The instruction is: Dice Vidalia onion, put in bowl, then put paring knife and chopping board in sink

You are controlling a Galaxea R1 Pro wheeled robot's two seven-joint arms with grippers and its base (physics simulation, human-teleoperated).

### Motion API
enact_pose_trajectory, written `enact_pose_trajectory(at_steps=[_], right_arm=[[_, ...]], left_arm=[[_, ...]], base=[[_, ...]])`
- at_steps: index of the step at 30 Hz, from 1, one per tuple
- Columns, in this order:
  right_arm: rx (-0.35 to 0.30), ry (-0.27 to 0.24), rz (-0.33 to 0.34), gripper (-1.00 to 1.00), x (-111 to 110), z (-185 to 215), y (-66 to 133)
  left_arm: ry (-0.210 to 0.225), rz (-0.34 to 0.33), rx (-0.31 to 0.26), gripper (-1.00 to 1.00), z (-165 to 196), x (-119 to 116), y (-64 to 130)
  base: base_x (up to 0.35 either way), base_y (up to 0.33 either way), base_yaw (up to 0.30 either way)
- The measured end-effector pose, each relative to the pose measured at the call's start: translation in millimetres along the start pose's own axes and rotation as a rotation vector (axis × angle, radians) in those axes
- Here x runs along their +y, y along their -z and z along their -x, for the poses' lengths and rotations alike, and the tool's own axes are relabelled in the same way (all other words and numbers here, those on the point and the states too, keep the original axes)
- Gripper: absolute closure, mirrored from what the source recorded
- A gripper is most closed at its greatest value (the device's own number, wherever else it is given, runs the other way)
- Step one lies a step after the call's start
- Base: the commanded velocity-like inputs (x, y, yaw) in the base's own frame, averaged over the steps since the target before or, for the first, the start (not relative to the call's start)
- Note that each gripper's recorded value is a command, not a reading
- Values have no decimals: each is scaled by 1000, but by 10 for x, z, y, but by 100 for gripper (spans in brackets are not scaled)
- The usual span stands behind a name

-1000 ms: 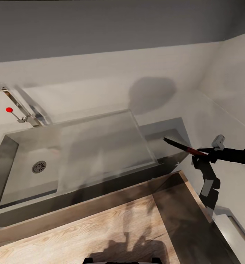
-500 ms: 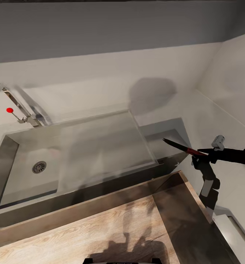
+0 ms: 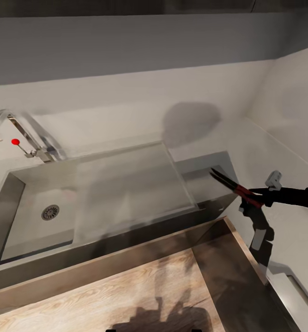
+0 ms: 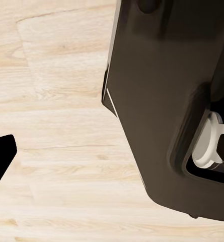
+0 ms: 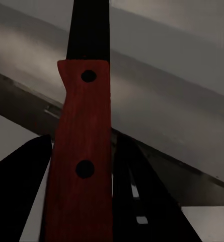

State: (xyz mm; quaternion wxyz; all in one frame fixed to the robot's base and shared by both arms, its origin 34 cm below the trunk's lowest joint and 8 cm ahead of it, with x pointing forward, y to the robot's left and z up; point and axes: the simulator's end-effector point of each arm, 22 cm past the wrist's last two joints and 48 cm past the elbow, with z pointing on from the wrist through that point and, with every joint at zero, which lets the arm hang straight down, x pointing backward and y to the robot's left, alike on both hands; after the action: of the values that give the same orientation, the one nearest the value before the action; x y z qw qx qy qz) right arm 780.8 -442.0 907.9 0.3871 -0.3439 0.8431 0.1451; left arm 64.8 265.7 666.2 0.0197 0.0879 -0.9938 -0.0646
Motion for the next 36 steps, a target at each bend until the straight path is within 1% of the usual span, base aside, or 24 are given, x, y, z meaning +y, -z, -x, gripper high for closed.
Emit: enact_pose_trajectory(at_steps=[23,36], right_arm=[[-31,16,-12,100,-12,212,138],[-41,21,-16,100,-18,279,189]], left_arm=[[5,-7,-36,-100,124,-23,-8],[6,-9,-48,-100,165,-32,-9]], base=[[0,0,0],[0,0,32]])
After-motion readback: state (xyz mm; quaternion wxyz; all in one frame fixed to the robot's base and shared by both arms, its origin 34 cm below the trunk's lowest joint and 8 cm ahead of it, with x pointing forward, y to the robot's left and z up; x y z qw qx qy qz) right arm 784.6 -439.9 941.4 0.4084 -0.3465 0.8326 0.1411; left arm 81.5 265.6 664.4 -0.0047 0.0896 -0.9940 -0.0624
